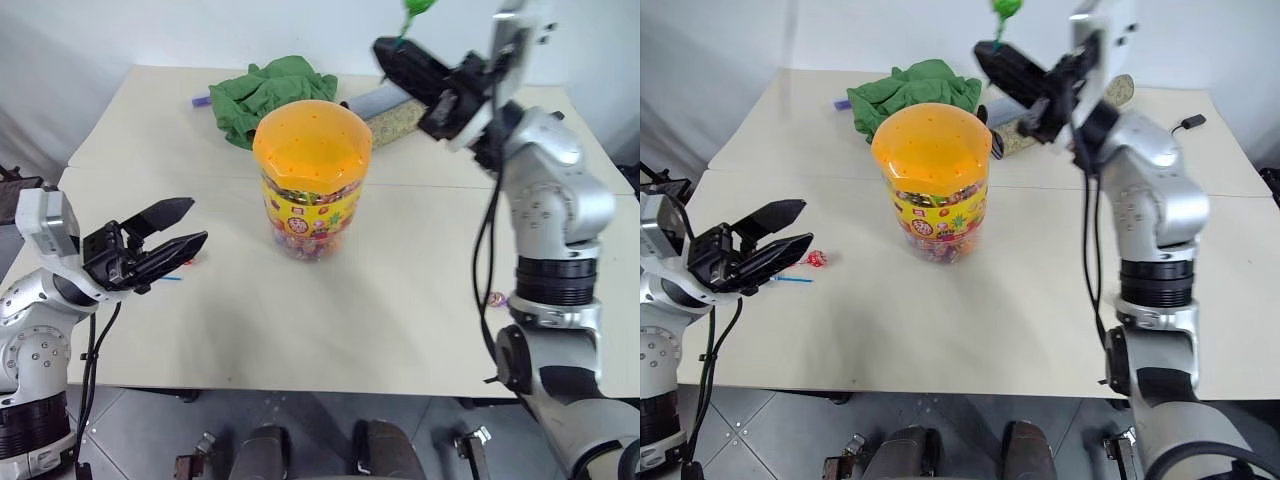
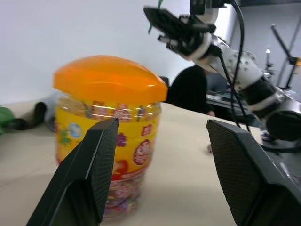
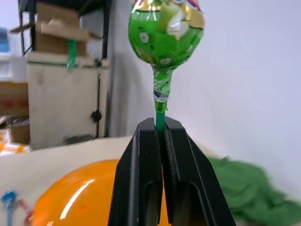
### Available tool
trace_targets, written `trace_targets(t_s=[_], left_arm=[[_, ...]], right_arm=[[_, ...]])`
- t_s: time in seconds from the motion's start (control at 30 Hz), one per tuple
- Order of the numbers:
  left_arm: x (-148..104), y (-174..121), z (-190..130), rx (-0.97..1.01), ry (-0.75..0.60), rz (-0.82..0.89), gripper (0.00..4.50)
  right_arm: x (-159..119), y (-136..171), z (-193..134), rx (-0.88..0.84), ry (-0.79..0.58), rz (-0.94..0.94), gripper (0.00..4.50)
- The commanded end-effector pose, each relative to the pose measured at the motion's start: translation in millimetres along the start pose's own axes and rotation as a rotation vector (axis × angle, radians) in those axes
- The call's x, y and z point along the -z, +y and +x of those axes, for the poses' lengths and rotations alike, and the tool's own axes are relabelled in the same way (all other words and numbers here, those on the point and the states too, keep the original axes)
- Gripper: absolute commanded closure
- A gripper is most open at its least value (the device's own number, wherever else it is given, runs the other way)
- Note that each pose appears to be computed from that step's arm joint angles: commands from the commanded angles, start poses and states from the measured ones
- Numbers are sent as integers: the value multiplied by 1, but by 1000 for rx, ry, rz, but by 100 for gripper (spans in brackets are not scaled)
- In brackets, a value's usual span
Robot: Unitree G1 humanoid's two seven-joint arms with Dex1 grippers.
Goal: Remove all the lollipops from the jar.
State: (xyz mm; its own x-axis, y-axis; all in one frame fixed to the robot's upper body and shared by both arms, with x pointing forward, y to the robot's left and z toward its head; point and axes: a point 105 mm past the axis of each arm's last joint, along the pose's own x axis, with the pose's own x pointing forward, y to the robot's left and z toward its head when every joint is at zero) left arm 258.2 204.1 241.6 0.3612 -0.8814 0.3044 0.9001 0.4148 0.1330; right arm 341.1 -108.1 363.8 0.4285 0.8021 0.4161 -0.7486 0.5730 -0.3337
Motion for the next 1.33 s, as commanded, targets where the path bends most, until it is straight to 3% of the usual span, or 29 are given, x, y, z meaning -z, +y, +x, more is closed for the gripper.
trace_targets(t_s=[0.03, 0.13, 0.23, 0.3, 0.4, 0.5, 0.57, 0.6, 0.63, 0.73, 0.87, 0.93, 1.0, 1.17, 1.27, 1.33], left_arm=[[7, -10, 8, 112, 124, 59, 132], [20, -11, 7, 161, 198, 78, 132], [33, -13, 7, 214, 252, 76, 132], [41, -14, 9, 249, 284, 84, 132], [54, -11, 10, 282, 347, 103, 132], [60, -8, 10, 294, 397, 120, 132], [60, -6, 11, 290, 406, 126, 132], [61, -4, 11, 276, 412, 126, 132], [62, -2, 10, 263, 420, 128, 132], [59, 0, 9, 244, 407, 118, 132], [55, 9, 5, 178, 405, 94, 132], [58, 17, -5, 114, 437, 119, 132], [61, 23, -16, 62, 469, 125, 132], [61, 32, -33, -44, 480, 154, 132], [68, 42, -51, -193, 483, 170, 132], [71, 45, -61, -279, 466, 186, 132]], right_arm=[[-3, -27, -61, 92, 207, -104, 448], [30, -54, -134, 282, 619, -96, 448], [50, -64, -203, 494, 891, -74, 448], [65, -54, -246, 524, 1064, -96, 448], [84, -37, -290, 509, 1185, -85, 448], [96, -25, -311, 482, 1212, -58, 448], [102, -22, -317, 494, 1208, -25, 448], [103, -23, -318, 508, 1187, -14, 400], [103, -24, -317, 521, 1164, -9, 385], [97, -24, -313, 511, 1108, -10, 280], [82, -15, -297, 407, 963, -31, 144], [48, -3, -257, 269, 618, -48, 76], [30, 1, -239, 232, 483, -82, 7], [39, 42, -196, -41, 479, -112, 2], [63, 72, -167, -161, 417, -110, 2], [76, 81, -165, -174, 414, -129, 2]])
